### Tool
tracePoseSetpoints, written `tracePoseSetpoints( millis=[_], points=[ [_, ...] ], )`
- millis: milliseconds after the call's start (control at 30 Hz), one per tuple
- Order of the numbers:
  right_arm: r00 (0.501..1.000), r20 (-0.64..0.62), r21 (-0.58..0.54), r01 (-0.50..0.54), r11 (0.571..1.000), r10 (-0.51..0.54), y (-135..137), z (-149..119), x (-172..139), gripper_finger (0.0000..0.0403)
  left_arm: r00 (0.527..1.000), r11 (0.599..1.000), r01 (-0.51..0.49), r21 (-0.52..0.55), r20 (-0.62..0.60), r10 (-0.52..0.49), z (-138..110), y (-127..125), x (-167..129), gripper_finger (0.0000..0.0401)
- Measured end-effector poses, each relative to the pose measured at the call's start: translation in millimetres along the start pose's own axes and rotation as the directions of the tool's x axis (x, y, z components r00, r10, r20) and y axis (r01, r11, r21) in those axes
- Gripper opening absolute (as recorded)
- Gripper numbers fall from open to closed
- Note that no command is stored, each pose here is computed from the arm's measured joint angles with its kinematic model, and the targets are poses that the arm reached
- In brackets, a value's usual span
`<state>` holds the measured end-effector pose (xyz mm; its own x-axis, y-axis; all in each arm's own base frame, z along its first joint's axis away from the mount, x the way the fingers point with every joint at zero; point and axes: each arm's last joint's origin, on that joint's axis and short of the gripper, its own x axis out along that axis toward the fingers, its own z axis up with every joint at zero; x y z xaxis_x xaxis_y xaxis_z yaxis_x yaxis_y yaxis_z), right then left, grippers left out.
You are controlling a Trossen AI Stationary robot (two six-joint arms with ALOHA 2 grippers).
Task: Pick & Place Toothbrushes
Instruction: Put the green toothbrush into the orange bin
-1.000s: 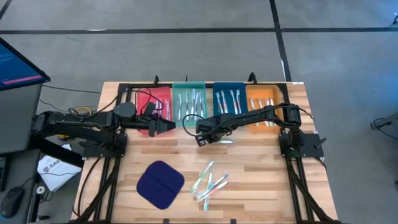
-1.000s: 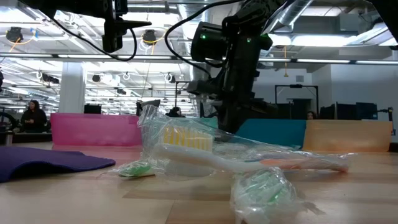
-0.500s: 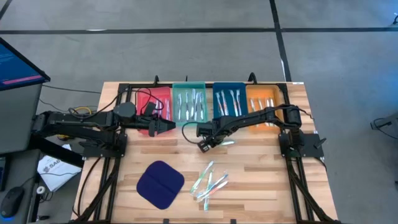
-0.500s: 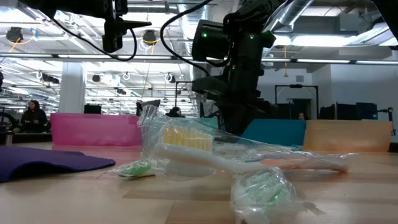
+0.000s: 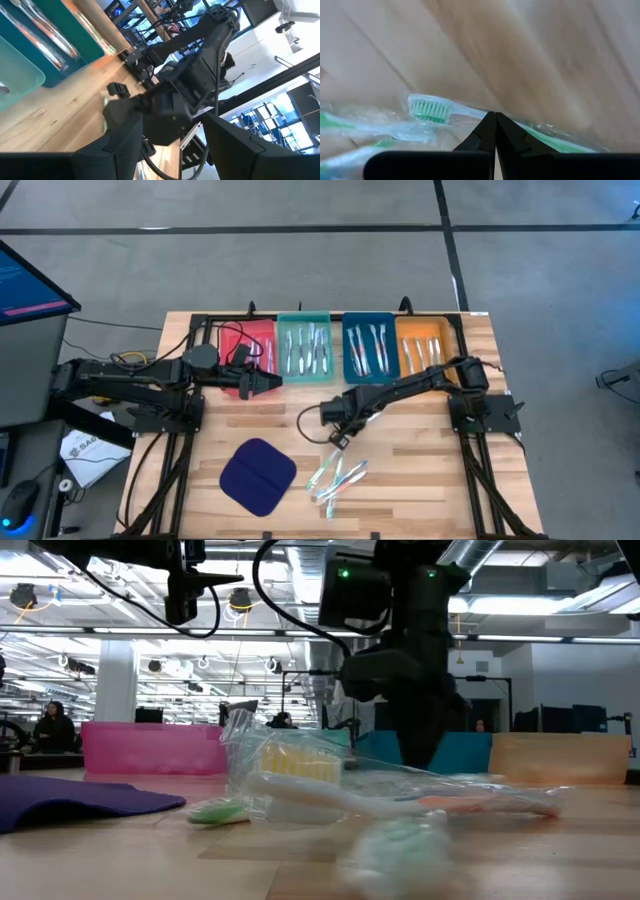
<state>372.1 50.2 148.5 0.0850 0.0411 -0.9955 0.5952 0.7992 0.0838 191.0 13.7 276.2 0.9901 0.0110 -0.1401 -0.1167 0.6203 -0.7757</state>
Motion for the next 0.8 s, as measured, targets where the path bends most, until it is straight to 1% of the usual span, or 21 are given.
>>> tracePoseSetpoints(
  millis=[233, 300, 367, 533, 633, 700, 767, 800],
  points=[
    [0.996, -0.063, -0.070, 0.057, 0.996, -0.062, 13, -26, 0, 0.0000, 1.000, 1.000, 0.000, 0.003, -0.001, 0.000, 0, 0, 0, 0.0204],
    [0.994, -0.074, -0.065, 0.070, 0.995, -0.075, 15, -31, 0, 0.0000, 1.000, 1.000, 0.000, 0.013, -0.001, 0.000, 0, 0, 0, 0.0204],
    [0.994, -0.076, -0.033, 0.077, 0.996, -0.079, 17, -34, -1, 0.0000, 1.000, 1.000, 0.001, 0.022, -0.002, -0.001, 0, 0, 0, 0.0204],
    [0.998, -0.012, 0.091, 0.067, 0.994, -0.066, 16, -33, -16, 0.0000, 1.000, 1.000, 0.010, 0.024, -0.013, -0.010, -2, -2, 0, 0.0204],
    [0.998, 0.030, 0.227, 0.042, 0.973, -0.050, 11, -31, -30, 0.0000, 1.000, 1.000, 0.012, 0.025, -0.015, -0.012, -3, -2, 0, 0.0204],
    [0.999, 0.045, 0.356, -0.009, 0.934, -0.008, 8, -29, -44, 0.0000, 1.000, 1.000, 0.012, 0.025, -0.015, -0.012, -3, -2, 0, 0.0204],
    [0.996, 0.073, 0.469, -0.076, 0.880, 0.047, 5, -29, -60, 0.0000, 1.000, 1.000, 0.012, 0.025, -0.015, -0.012, -3, -2, 0, 0.0204],
    [0.992, 0.103, 0.509, -0.120, 0.853, 0.078, 5, -28, -67, 0.0000, 1.000, 1.000, 0.012, 0.025, -0.015, -0.012, -3, -2, 0, 0.0204]
  ],
)
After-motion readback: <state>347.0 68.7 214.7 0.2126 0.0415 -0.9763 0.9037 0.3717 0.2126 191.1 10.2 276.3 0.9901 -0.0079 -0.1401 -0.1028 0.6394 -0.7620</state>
